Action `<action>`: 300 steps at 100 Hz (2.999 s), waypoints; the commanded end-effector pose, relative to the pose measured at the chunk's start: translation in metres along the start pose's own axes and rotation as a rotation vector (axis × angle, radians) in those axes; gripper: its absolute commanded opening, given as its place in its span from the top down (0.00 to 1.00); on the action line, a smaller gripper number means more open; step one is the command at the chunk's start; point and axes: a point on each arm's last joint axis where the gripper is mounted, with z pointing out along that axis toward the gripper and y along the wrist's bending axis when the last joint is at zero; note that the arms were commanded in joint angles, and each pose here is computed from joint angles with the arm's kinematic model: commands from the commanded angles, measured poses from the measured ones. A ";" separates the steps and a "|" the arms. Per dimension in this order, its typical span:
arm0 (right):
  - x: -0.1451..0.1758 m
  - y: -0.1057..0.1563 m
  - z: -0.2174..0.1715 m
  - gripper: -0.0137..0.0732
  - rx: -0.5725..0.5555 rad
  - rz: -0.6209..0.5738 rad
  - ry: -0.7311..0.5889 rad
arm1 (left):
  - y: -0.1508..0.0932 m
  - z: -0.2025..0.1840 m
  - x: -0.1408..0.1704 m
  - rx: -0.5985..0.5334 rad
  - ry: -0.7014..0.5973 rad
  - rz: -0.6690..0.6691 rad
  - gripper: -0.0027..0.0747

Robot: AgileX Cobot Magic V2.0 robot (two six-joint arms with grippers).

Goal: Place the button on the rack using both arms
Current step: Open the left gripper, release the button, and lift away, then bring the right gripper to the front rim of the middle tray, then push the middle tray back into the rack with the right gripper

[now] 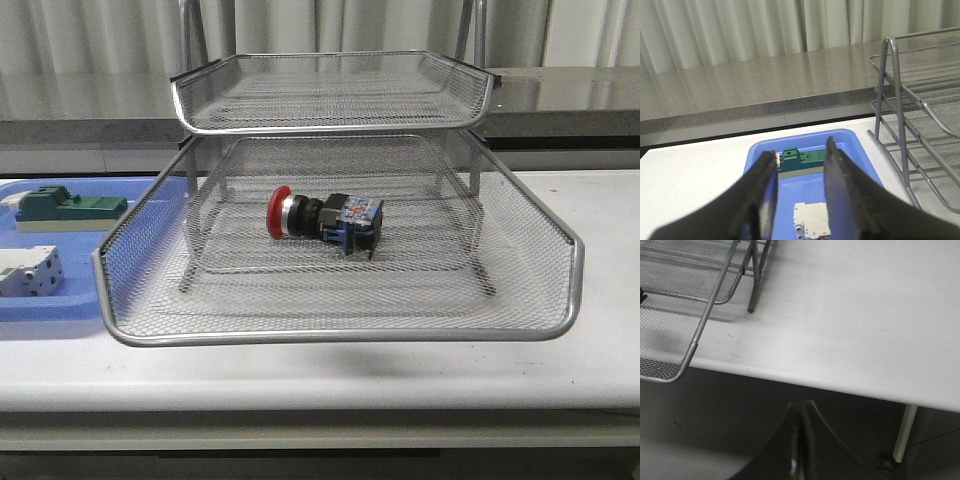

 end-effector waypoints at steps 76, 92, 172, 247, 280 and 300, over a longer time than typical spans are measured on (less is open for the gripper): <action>-0.023 0.004 -0.001 0.92 -0.051 0.047 -0.180 | 0.004 -0.001 -0.016 -0.035 -0.099 -0.020 0.99; -0.032 0.011 0.021 0.92 -0.143 0.068 -0.103 | 0.004 -0.001 -0.016 -0.035 -0.099 -0.020 0.99; -0.025 0.107 0.150 0.92 -0.846 -0.603 0.229 | 0.004 -0.001 -0.016 -0.035 -0.099 -0.020 0.99; -0.012 0.160 0.210 0.92 -0.732 -0.780 0.181 | 0.004 -0.001 -0.016 -0.035 -0.099 -0.020 0.99; -0.043 0.155 0.232 0.92 -0.667 -0.768 0.129 | 0.004 -0.001 -0.016 -0.035 -0.099 -0.020 0.99; -0.063 0.151 0.259 0.92 -0.616 -0.801 0.115 | 0.004 -0.001 -0.016 -0.035 -0.099 -0.020 0.99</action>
